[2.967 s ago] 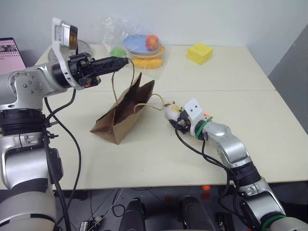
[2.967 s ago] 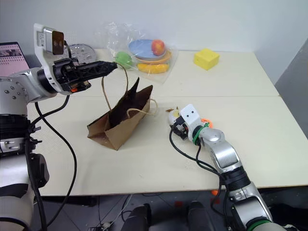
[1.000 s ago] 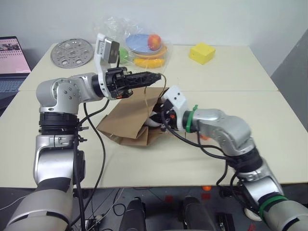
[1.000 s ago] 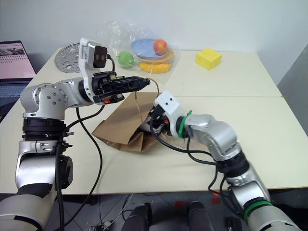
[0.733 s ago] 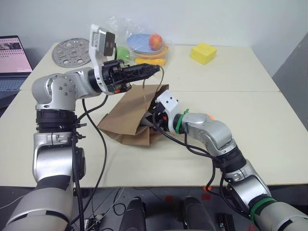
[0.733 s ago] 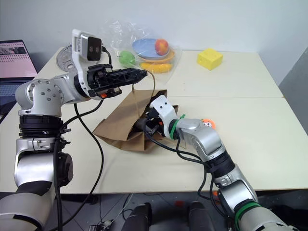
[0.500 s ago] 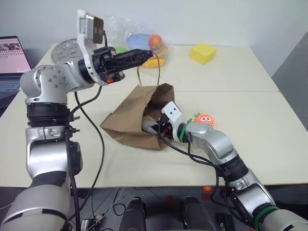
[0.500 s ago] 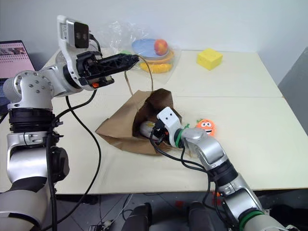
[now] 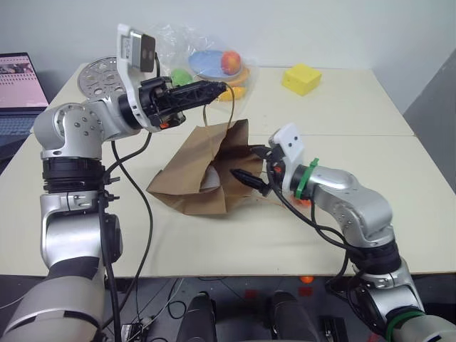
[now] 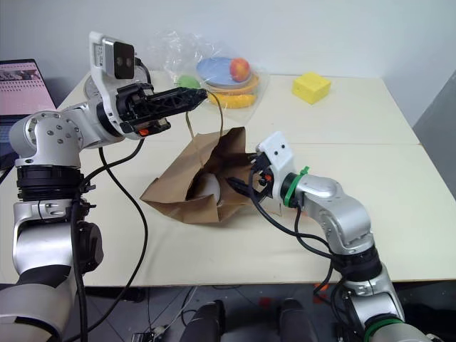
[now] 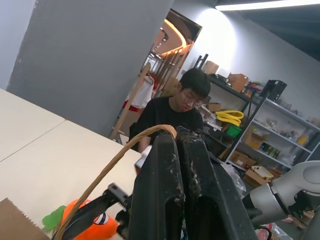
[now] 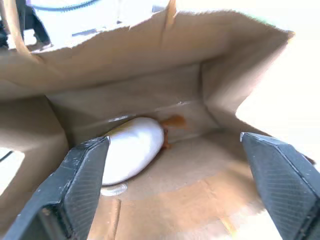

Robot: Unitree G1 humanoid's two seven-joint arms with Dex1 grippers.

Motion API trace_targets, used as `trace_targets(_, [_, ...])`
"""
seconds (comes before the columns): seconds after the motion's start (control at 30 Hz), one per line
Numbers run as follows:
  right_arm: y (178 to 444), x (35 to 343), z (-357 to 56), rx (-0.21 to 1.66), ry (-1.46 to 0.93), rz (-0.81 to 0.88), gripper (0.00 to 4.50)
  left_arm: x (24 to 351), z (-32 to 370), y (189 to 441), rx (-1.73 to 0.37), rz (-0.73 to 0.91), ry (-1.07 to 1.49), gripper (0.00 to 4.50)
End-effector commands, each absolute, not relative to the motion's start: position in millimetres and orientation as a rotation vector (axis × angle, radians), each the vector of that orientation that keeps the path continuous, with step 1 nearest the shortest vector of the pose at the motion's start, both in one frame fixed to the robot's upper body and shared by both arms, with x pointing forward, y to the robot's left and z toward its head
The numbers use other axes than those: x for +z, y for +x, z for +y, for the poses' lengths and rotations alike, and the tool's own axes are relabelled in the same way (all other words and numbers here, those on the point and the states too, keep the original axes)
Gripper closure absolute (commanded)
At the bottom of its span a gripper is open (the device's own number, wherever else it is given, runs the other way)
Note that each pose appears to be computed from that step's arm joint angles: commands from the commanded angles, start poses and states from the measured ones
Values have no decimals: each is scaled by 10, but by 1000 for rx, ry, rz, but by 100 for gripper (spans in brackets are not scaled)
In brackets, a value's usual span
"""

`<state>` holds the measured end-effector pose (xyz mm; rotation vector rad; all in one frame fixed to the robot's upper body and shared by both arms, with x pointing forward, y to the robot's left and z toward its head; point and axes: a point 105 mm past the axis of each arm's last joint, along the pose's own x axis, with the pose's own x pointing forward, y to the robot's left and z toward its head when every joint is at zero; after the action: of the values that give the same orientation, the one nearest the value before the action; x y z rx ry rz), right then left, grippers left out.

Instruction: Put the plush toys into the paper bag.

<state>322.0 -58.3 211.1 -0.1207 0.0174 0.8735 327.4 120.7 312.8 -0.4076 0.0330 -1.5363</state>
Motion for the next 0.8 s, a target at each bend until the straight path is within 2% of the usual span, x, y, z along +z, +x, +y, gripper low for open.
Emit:
trace_targets(0.03, [3190,2325,-968,703,-127,-54,4,3173,1196,3220,-1561,9,-372,450])
trace_targets(0.13, [3231,2292,-1243,543,-124,-43,4,3159,1198,3216,-1563,16,-367,450])
trace_targets(0.23, [3226,2065,-1599,359,-139,21,4,3142,1185,3220,-1566,24,-368,450])
trace_targets(0.37, [3076,1684,-1653,346,-179,140,4,3134,1189,3218,-1568,31,-366,450])
trace_targets(0.5, [3033,1455,-1603,331,-149,219,4,3141,1192,3217,-1569,32,-368,450])
trace_targets(0.8, [3023,1282,-1444,343,-89,254,4,3115,1222,3183,-1562,41,-366,450])
